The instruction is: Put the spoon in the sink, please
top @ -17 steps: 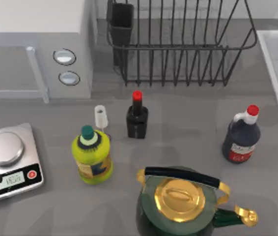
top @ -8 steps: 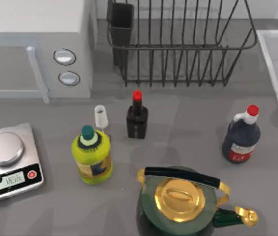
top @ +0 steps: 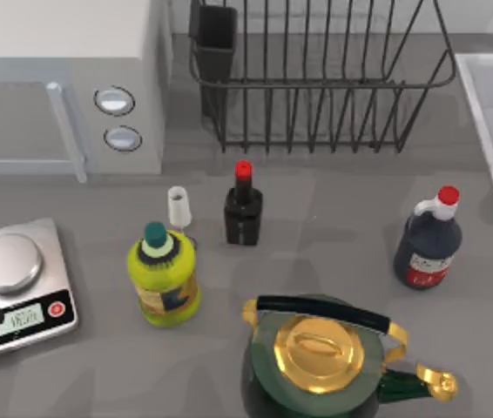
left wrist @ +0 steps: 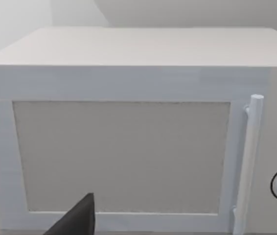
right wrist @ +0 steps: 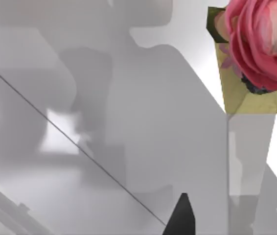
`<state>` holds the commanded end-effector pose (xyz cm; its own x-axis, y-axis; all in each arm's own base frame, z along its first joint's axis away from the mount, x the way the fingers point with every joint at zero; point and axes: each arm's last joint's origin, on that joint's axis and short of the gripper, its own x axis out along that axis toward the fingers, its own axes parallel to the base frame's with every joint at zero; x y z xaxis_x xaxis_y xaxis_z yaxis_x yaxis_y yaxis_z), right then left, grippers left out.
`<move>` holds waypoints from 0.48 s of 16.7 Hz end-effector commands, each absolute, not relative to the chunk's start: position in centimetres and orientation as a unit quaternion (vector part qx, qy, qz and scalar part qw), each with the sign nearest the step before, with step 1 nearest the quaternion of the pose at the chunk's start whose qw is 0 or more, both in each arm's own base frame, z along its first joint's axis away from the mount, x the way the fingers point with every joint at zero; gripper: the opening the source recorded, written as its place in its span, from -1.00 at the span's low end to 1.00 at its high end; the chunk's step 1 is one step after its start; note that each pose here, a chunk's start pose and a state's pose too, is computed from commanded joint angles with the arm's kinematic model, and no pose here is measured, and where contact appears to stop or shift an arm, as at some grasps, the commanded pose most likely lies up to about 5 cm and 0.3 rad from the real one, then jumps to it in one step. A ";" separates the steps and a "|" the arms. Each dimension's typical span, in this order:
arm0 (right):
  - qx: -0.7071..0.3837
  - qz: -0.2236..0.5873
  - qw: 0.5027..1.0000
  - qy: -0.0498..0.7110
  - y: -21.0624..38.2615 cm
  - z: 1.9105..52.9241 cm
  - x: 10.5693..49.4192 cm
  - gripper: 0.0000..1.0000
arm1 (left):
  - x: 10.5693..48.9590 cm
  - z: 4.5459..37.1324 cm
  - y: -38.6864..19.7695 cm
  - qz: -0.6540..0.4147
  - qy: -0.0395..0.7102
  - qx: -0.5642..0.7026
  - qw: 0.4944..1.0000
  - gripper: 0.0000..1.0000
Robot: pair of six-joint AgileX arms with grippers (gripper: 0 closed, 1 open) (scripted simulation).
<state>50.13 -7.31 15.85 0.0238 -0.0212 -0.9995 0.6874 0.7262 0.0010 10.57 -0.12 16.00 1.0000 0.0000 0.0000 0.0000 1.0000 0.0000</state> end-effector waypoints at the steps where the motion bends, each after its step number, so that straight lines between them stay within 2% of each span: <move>1: 0.258 -0.265 0.667 0.646 -7.3 15.9 50.1 -0.10 | 10.6 16.0 -0.1 0.000 0.000 0.000 1.000 1.00; 8: 0.258 -0.265 0.667 0.646 -7.3 15.9 50.1 0.96 | 10.6 16.0 -0.1 0.000 0.000 0.000 1.000 1.00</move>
